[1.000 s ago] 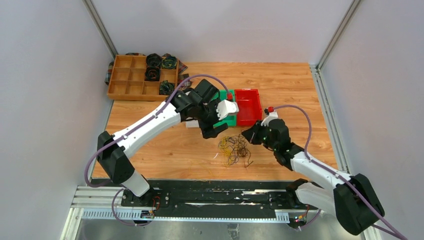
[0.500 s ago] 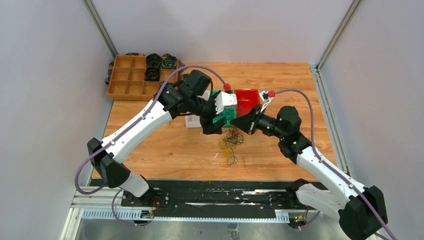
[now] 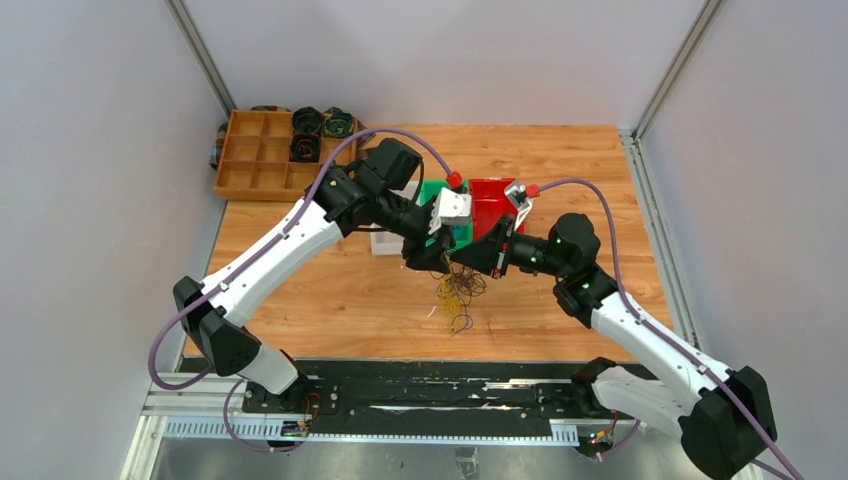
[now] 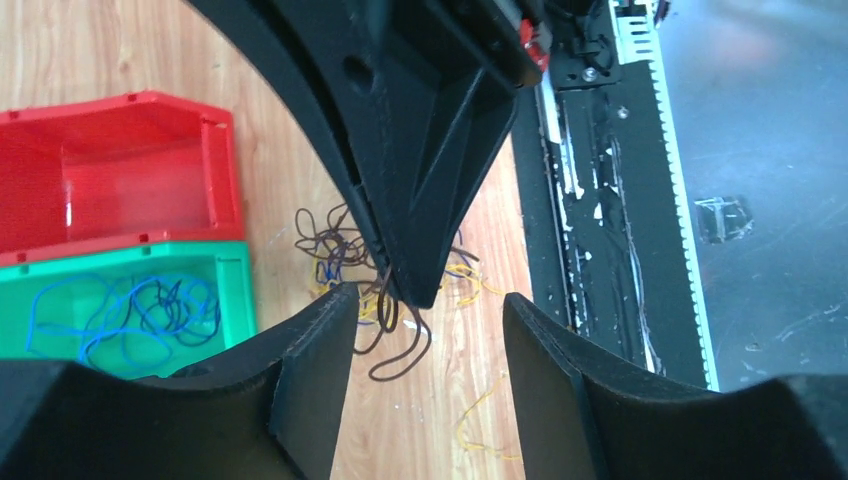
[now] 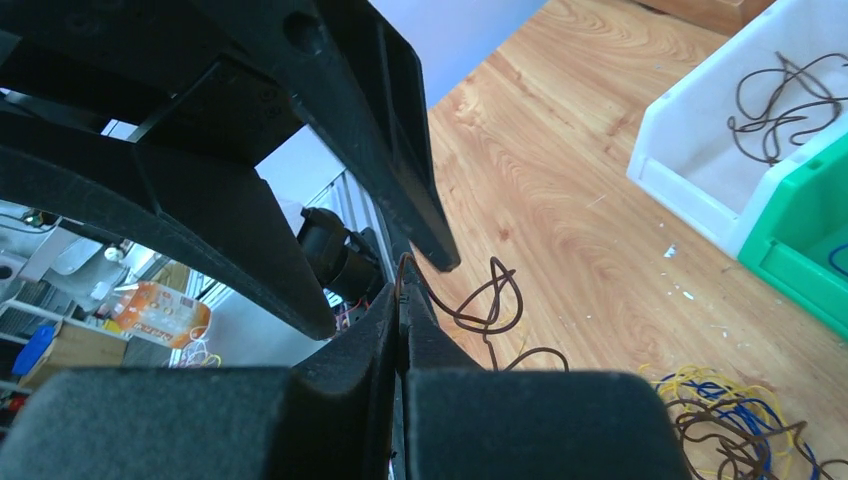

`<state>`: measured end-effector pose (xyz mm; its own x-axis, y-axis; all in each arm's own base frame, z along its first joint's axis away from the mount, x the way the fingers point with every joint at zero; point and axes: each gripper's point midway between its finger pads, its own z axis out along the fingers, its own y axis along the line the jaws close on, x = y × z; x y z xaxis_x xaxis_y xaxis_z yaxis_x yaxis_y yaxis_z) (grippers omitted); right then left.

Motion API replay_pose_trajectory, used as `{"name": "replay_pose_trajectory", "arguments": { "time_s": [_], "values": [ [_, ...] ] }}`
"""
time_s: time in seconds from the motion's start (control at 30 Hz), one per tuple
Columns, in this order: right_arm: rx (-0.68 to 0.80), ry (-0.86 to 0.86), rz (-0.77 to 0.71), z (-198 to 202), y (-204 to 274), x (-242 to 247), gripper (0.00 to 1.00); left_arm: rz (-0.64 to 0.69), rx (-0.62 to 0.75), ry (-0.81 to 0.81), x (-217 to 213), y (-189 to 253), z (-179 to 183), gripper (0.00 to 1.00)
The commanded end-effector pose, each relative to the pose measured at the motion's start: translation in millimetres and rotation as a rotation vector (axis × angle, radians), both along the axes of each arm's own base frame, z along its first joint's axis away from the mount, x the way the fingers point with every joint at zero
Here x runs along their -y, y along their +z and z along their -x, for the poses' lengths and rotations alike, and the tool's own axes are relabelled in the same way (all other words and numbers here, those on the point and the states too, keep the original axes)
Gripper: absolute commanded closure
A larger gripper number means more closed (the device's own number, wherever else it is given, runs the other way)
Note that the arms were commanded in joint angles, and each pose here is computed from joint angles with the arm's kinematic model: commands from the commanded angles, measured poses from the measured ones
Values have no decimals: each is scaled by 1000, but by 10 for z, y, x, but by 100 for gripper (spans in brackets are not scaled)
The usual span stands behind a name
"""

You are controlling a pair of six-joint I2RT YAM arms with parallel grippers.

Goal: Untangle the cables
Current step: Untie the cable.

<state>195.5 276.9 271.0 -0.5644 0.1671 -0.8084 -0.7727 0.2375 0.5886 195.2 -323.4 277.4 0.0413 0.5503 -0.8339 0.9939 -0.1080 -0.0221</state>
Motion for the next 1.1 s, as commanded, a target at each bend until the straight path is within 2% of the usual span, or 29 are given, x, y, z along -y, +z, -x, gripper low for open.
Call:
{"name": "replay_pose_trajectory", "arguments": {
  "time_s": [0.0,0.17,0.3,0.43,0.63,0.67,0.77,0.83,0.93,1.07],
  "values": [
    [57,79,-50,128,256,-90,99,51,-41,-95,31,63,170,44],
    [63,81,-47,153,226,-75,100,2,-3,-55,-25,-50,73,62],
    [82,83,-35,189,204,-46,99,-44,42,-24,-112,-152,8,72],
    [89,96,-26,234,177,-30,99,-48,51,-14,-131,-141,0,91],
    [88,124,-23,296,187,-23,100,-39,60,-8,-138,-83,-3,97],
    [93,123,-24,303,201,-16,99,-35,54,-9,-138,-78,10,96],
    [102,117,-30,323,228,2,99,-15,10,-28,-137,-67,115,77],
    [108,117,-37,335,257,7,99,-5,-27,-60,-152,-70,226,52],
    [106,125,-46,348,282,4,99,20,-74,-128,-190,-27,423,27],
    [107,142,-86,356,360,-22,99,34,-76,-164,-144,-2,503,21]
  ]
}}
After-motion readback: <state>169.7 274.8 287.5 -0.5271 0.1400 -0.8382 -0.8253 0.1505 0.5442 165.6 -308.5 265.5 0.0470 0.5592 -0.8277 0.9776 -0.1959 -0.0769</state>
